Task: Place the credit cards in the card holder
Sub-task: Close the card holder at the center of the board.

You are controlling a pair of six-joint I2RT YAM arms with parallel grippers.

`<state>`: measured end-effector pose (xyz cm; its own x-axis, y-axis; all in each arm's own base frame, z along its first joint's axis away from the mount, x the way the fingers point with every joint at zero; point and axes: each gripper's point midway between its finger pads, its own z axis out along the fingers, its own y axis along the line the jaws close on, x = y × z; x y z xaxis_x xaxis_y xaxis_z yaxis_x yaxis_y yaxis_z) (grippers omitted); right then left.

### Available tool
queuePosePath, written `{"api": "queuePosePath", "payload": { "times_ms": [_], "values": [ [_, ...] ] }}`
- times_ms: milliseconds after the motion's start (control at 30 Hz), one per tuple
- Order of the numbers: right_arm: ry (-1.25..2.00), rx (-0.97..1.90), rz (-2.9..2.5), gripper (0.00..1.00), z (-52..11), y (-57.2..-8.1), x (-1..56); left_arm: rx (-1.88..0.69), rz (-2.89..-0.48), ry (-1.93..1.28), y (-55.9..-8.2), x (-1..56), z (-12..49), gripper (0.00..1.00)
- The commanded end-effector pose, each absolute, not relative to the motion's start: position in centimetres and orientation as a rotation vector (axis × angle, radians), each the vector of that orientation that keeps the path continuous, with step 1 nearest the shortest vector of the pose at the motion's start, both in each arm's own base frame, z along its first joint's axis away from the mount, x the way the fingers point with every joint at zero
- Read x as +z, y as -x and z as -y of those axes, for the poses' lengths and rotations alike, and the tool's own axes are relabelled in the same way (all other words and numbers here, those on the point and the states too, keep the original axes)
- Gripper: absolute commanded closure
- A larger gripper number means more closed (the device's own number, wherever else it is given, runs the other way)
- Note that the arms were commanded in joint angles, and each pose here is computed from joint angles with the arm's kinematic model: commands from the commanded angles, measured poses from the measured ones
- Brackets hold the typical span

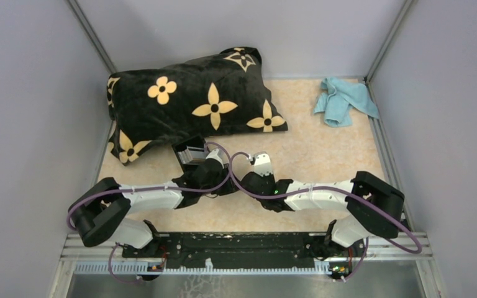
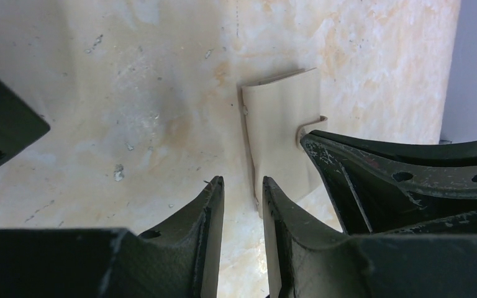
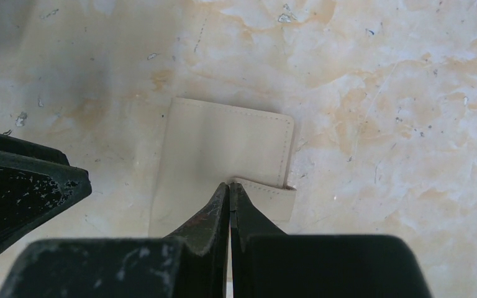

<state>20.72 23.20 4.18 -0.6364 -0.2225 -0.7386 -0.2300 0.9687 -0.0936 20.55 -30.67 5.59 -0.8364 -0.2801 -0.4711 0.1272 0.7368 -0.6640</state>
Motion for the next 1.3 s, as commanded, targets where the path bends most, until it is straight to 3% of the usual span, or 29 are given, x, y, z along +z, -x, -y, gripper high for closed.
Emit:
{"api": "queuePosePath", "payload": {
  "times_ms": [0, 300, 600, 800, 967, 1033, 1267],
  "values": [
    [0.301, 0.065, -2.283, 1.0, -24.2, -20.2, 3.5, -0.91, -2.363, 0.107, -20.6, 5.6, 29.9, 0.65],
    [0.3, 0.044, -2.276, 1.0, -23.8, -19.9, 3.4, -0.891, -2.356, 0.108, -20.4, 5.7, 29.8, 0.65],
    [0.335, 0.064, -2.119, 0.96, -24.6, -21.9, 8.9, -0.818, -2.25, 0.073, -21.4, 8.9, 28.7, 0.65],
    [0.266, 0.042, -2.049, 0.79, -22.7, -22.7, 11.7, -0.738, -2.14, 0.01, -21.7, 11.4, 27.8, 0.65],
    [0.178, -0.041, -2.003, 0.7, -19.5, -22.9, 12.7, -0.614, -2.046, -0.016, -21.7, 13.2, 26.6, 0.65],
    [0.11, -0.071, -1.976, 0.57, -17.8, -23.0, 13.4, -0.537, -2.011, -0.007, -21.8, 13.7, 25.7, 0.65],
    [-0.038, -0.16, -1.869, 0.32, -12.2, -22.7, 15.0, -0.323, -1.892, 0.124, -22.5, 15.9, 20.6, 0.64]
  ]
}}
